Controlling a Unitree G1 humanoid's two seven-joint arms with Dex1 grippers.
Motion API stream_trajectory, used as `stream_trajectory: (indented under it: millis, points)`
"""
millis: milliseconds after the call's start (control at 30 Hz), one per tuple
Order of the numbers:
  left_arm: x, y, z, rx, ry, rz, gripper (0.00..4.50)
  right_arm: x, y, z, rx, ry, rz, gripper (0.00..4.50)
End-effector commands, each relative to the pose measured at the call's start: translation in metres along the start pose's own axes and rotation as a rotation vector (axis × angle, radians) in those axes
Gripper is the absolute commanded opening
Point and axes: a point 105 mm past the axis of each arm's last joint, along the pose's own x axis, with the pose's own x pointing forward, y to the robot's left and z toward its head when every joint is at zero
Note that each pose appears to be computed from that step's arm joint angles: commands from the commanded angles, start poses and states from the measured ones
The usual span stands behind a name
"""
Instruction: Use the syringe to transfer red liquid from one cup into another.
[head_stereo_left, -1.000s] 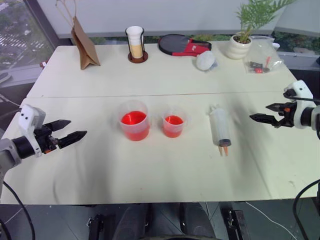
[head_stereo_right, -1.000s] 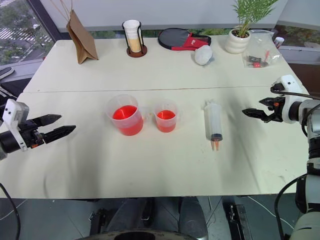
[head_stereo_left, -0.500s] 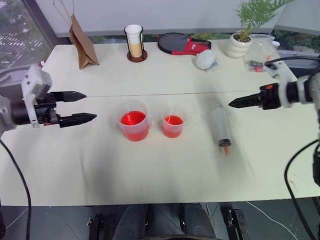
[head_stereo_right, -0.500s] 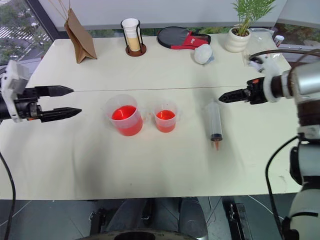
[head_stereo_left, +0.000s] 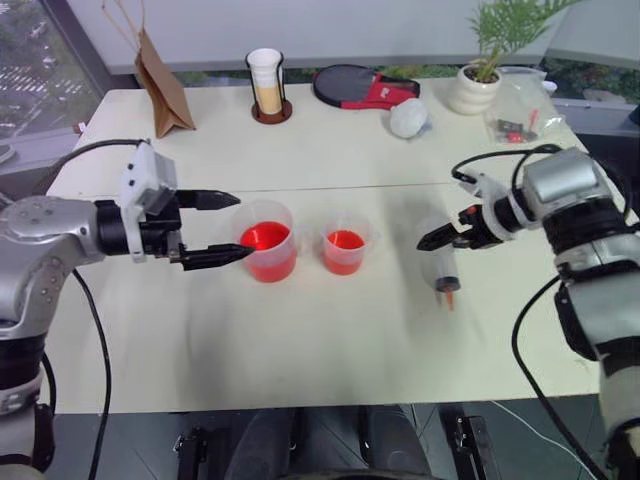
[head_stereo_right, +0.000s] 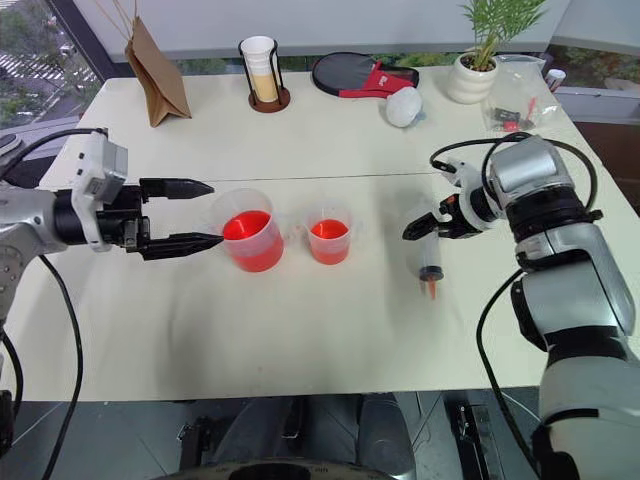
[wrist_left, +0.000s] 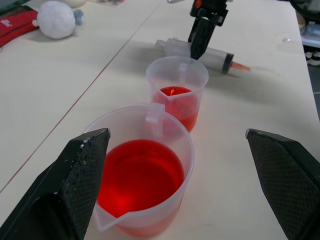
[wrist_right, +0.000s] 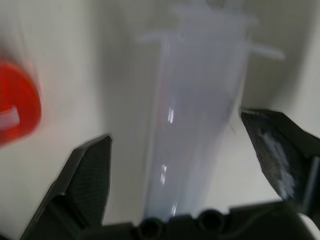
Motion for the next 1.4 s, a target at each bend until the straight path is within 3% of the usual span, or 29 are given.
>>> stream_trajectory:
  millis: [33,133,167,300,333,400,533,633,733,800,967,1167,1400]
  points:
    - [-0.002,-0.003,-0.001,0.007,0.000,0.015,4.50,0.006,-0.004,0.007,-0.045,-0.011,-0.067,3.12]
    - [-0.004,-0.001,-0.005,-0.001,0.009,0.037,4.50,0.010,-0.002,0.005,-0.056,0.004,-0.078,1.61]
    - [-0.005,0.001,-0.005,-0.001,0.008,0.049,4.50,0.011,-0.002,0.004,-0.055,0.007,-0.079,1.42]
    - [-0.012,0.011,-0.007,-0.003,0.010,0.092,4.50,0.007,0.007,0.005,-0.001,-0.011,-0.032,1.39]
    - [-0.017,0.016,-0.008,-0.008,0.011,0.117,4.50,-0.003,0.014,0.017,0.001,-0.068,0.009,1.39]
    - [-0.030,0.028,-0.010,-0.030,0.004,0.171,4.50,-0.035,0.040,0.055,-0.055,-0.270,0.138,1.39]
    - [-0.056,0.049,-0.015,-0.077,0.009,0.253,4.50,-0.137,0.106,0.121,-0.317,-0.779,0.425,1.39]
    - [-0.068,0.062,-0.016,-0.082,0.018,0.284,4.50,-0.184,0.135,0.146,-0.392,-1.079,0.491,1.39]
    - [-0.074,0.073,-0.012,-0.072,0.024,0.304,4.50,-0.202,0.173,0.156,-0.452,-1.259,0.640,1.39]
    - [-0.077,0.078,-0.009,-0.067,0.024,0.310,4.50,-0.195,0.207,0.151,-0.513,-1.287,0.763,1.39]
    - [-0.081,0.075,0.004,-0.054,0.016,0.304,4.50,-0.134,0.272,0.115,-0.761,-1.272,0.893,1.39]
    - [-0.090,0.065,0.030,-0.028,-0.057,0.338,4.50,-0.079,0.287,0.084,-0.787,-1.217,1.003,1.39]
    - [-0.078,0.045,0.061,-0.007,-0.130,0.271,4.50,-0.036,0.285,0.075,-0.857,-1.182,0.917,1.39]
